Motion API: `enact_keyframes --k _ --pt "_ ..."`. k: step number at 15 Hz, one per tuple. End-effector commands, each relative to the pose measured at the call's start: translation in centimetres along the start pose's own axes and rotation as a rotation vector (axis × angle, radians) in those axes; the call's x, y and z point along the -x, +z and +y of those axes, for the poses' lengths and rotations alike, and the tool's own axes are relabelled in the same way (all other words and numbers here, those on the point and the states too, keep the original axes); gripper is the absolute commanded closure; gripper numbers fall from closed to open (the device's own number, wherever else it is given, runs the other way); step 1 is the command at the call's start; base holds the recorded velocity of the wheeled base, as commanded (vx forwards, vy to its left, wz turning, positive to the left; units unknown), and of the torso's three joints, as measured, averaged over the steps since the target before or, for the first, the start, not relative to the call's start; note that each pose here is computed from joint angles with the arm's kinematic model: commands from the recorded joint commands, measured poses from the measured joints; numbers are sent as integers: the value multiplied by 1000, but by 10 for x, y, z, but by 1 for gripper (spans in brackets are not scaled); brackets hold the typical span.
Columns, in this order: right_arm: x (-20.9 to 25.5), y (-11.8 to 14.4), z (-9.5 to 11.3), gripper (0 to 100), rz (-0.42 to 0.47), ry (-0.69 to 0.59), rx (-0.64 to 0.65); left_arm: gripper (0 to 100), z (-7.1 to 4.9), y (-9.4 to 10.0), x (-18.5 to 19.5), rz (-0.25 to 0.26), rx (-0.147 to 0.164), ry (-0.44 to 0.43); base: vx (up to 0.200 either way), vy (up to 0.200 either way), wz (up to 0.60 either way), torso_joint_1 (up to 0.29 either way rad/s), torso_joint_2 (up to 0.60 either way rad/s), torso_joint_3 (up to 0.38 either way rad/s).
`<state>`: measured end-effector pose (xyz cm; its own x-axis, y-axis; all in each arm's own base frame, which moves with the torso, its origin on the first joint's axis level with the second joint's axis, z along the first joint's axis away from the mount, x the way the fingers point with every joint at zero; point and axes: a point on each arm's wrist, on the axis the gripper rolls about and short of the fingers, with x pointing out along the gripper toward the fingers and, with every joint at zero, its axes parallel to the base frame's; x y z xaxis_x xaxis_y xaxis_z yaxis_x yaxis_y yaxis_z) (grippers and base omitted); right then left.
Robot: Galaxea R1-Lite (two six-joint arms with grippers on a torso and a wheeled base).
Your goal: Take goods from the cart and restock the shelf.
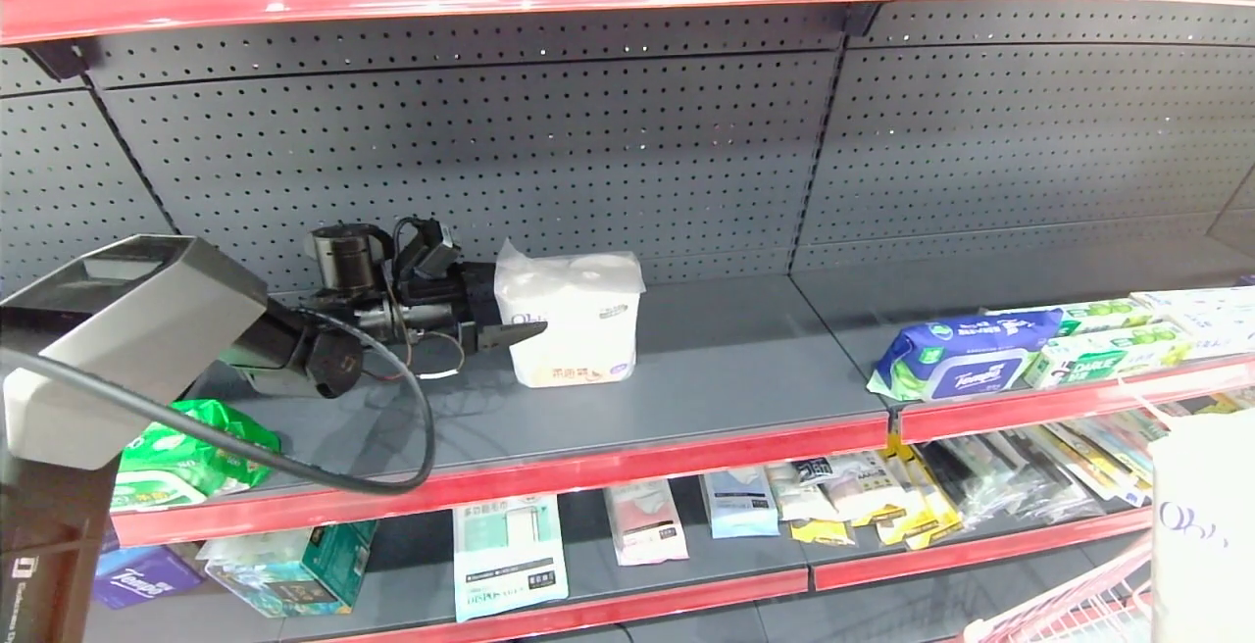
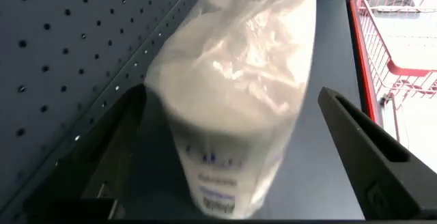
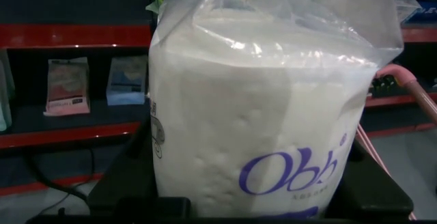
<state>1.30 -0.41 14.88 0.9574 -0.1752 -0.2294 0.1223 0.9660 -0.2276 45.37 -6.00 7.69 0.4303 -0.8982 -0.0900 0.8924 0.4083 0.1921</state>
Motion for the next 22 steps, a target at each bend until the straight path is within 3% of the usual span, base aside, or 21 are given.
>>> enact_keyframes --k 1,7,10,15,16,22 --pt "-1 0 0 100 3 0 2 0 0 -5 -12 -5 2 -18 0 0 0 0 0 0" --pt "-1 1 0 100 9 1 3 0 1 -10 -38 -24 14 -44 0 0 0 0 0 0" --pt "-2 0 0 100 11 1 4 0 -4 -8 -46 -29 59 -63 0 0 0 0 0 0" --pt "-2 0 0 100 11 1 4 0 -9 -14 -53 -23 73 -75 0 0 0 0 0 0" --pt "-2 0 0 100 11 1 4 100 -8 -14 -52 -24 71 -73 0 0 0 0 0 0" --pt "-2 0 0 100 15 3 5 100 -5 -11 -50 -29 62 -66 0 0 0 0 0 0"
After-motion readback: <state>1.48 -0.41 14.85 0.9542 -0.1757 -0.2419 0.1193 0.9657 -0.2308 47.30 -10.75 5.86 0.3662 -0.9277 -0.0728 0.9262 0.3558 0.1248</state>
